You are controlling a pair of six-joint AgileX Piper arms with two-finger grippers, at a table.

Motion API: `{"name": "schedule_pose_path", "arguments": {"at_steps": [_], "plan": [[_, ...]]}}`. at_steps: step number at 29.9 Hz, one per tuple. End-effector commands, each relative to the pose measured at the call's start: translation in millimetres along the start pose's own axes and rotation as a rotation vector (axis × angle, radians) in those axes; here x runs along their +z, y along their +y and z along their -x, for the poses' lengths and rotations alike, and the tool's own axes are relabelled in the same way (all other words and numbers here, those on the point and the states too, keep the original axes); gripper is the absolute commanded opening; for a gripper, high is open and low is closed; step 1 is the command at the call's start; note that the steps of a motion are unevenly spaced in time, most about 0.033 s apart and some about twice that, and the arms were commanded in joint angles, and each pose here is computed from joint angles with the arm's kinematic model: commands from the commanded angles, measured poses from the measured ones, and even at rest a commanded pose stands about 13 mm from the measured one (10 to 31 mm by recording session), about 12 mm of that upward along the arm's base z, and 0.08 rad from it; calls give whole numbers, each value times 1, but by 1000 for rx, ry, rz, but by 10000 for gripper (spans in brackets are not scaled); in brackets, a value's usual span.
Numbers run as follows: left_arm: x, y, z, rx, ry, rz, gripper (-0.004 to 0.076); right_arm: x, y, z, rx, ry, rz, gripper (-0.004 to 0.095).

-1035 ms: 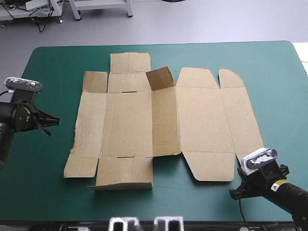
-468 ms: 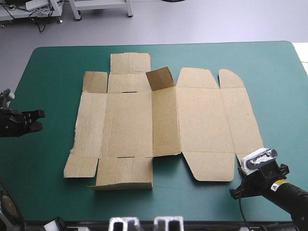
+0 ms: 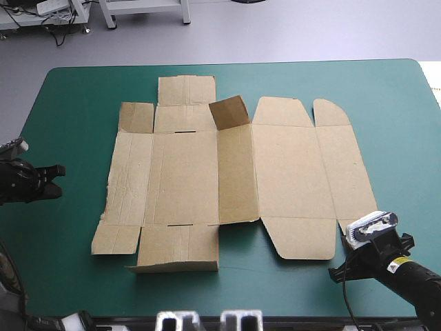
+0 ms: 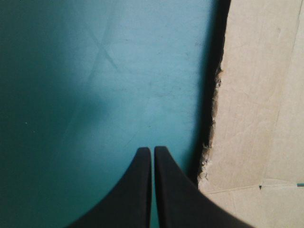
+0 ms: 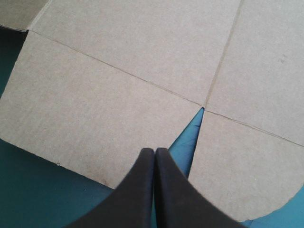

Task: Fold the box

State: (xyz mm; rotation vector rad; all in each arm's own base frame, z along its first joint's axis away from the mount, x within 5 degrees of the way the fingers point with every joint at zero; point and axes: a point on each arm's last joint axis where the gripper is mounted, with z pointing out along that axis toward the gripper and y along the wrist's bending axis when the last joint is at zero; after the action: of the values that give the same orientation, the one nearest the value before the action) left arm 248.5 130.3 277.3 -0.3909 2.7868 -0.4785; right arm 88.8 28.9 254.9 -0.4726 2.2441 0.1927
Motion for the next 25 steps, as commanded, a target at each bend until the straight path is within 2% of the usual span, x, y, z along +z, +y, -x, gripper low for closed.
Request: {"name": "schedule_pose_path", "arguments": {"at_steps": [1,4,8,10,25], "plan": [[-8,-9,-2,1,23,-53,42,-4,-2,11,-4,-70,-17,-9],[4,-11,-3,4,69,-74,152,-4,-2,11,-4,-70,-17,-9],[23,-16,-4,19,141,-96,372,-4,-2,11,-4,-70,-17,-9],[30,-19,-3,27,164,-104,426,-4,-2,11,-4,-70,-17,-9],[68,-36,6,48,253,-222,415,-4,-2,11,-2,-70,-17,-9]]}}
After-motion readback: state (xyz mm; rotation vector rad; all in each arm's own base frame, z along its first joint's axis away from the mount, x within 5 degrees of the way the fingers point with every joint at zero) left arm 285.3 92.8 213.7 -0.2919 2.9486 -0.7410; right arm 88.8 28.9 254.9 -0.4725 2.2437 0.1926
